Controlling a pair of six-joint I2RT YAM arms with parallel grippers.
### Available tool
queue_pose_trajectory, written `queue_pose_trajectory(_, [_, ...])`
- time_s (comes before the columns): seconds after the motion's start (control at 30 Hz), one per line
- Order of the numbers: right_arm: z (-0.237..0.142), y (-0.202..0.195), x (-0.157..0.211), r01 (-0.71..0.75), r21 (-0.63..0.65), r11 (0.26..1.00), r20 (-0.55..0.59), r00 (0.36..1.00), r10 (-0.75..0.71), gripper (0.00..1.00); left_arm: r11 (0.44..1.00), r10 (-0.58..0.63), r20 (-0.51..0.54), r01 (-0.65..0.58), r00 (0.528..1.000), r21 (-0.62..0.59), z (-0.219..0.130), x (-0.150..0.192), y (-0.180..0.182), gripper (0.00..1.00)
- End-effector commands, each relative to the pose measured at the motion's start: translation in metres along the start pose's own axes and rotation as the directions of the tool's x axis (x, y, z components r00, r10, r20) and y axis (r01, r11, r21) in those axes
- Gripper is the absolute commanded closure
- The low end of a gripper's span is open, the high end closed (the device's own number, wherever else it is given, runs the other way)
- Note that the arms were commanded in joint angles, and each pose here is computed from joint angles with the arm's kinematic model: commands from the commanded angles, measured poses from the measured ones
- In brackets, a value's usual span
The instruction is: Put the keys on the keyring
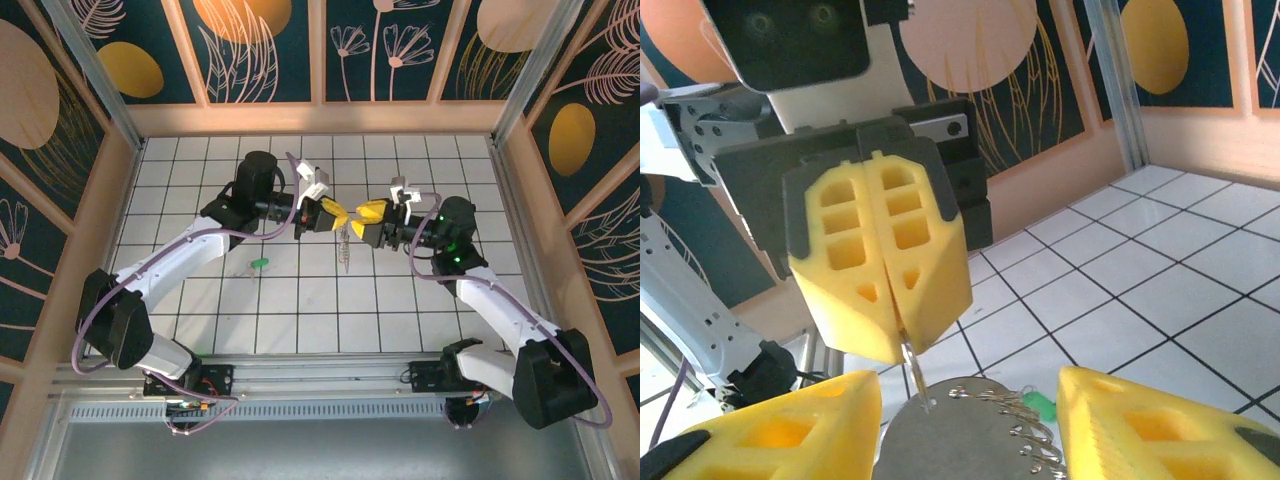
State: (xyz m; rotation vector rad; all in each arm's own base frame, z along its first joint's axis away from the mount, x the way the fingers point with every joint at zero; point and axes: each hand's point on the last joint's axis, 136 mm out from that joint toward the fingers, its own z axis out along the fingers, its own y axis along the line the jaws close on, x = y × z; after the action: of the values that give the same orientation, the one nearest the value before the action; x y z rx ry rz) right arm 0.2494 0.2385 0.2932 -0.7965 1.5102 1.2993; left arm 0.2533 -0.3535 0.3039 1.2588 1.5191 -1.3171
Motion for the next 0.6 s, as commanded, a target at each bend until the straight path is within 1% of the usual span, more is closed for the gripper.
queue_pose_trajectory(0.0, [0.0007,0.0031,-0.0046,0.031,-0.032,0.999,0.004,1.0,-0.031,0.51,0.998,0.039,0.006,-0.039,0.999,0.046,0.0013,-0.0083,-0.0072,1.0])
queue_pose_trajectory(0.4, [0.0058,0.0051,-0.0072,0.023,-0.068,0.997,0.014,1.0,-0.022,0.59,0.997,0.026,0.004,-0.026,1.0,0.071,0.0046,-0.0067,-0.0059,1.0])
queue_pose_trajectory(0.47, [0.0077,0.0052,-0.0072,0.022,-0.072,0.997,0.013,1.0,-0.022,0.63,0.997,0.024,0.003,-0.024,1.0,0.076,0.0053,-0.0062,-0.0058,1.0])
queue_pose_trajectory(0.5, [0.0084,0.0054,-0.0068,0.022,-0.075,0.997,0.011,1.0,-0.021,0.67,0.997,0.026,0.005,-0.026,1.0,0.072,0.0054,-0.0069,-0.0053,1.0])
queue_pose_trajectory(0.53, [0.009,0.0057,-0.0064,0.021,-0.079,0.997,0.009,1.0,-0.02,0.72,0.997,0.027,0.005,-0.028,1.0,0.072,0.0053,-0.0072,-0.0052,1.0])
queue_pose_trajectory(0.57, [0.0094,0.0061,-0.0063,0.022,-0.083,0.996,0.008,1.0,-0.021,0.8,0.997,0.026,0.007,-0.026,1.0,0.071,0.0049,-0.0075,-0.0051,1.0])
